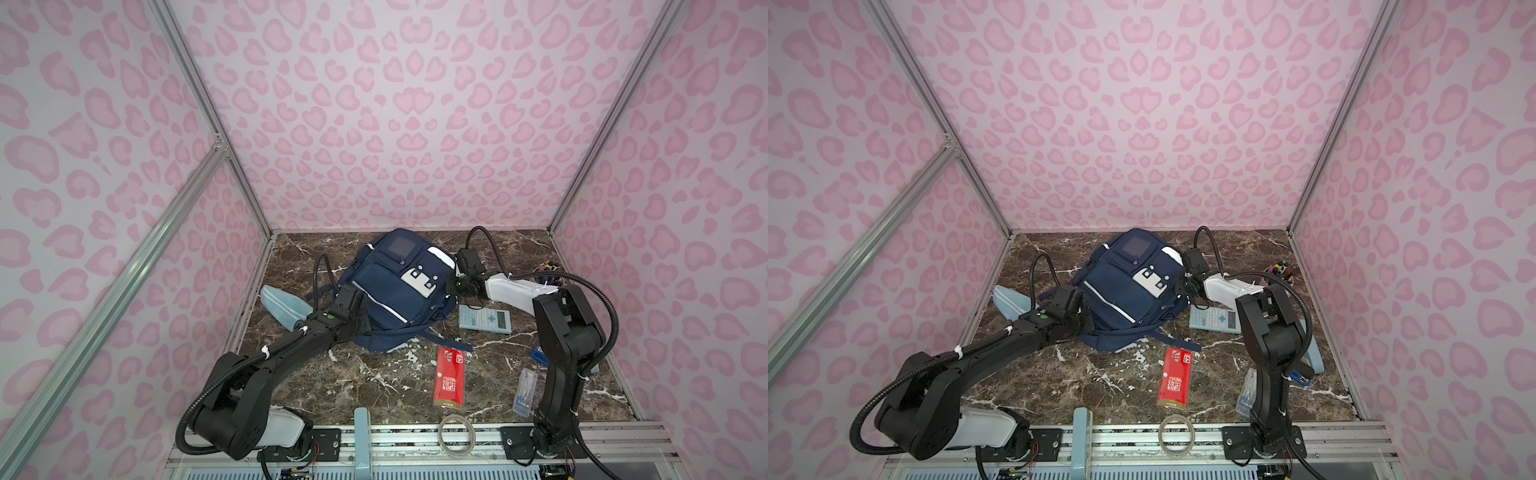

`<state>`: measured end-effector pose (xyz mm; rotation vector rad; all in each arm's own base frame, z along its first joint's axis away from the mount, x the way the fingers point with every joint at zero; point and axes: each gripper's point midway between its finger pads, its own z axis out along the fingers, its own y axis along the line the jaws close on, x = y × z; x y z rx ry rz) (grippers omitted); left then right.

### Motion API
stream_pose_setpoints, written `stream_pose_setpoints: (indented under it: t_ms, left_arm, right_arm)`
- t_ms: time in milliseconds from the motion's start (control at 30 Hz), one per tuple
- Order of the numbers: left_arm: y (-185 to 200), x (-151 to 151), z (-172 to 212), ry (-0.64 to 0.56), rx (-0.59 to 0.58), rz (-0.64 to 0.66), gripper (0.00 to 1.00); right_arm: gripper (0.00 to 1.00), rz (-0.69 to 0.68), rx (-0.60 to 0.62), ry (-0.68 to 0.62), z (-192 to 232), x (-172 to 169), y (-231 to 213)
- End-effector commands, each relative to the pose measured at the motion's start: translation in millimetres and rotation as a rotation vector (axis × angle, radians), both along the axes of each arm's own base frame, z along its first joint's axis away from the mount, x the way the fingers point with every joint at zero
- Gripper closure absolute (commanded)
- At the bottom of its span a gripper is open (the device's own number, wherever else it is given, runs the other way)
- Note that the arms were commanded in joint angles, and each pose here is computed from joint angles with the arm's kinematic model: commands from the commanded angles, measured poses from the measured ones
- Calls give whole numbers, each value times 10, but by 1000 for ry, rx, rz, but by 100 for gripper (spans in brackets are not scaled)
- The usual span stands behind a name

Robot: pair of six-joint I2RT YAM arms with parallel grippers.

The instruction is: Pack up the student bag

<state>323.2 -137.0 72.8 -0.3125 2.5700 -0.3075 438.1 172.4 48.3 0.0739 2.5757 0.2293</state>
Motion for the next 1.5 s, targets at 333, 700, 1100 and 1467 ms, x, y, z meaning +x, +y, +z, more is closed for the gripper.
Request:
stream_pose_setpoints:
  t_ms: [333,700,1100,1467]
  left_arm:
    - [-225,863,150,-54,48,-21,70]
    - [155,809,787,-168,122,67,16]
    - [-713,-38,246,-84,-328,-104,59]
    - [103,261,-103,-59,-106,86,68]
  right_arm:
    - [54,128,-143,93,69,-862,-58]
    - [31,60,-121,-95,613,-584,-221]
    - [6,152,-32,-44,327,-111,-47]
    - [33,356,-48,54,186,-631,504]
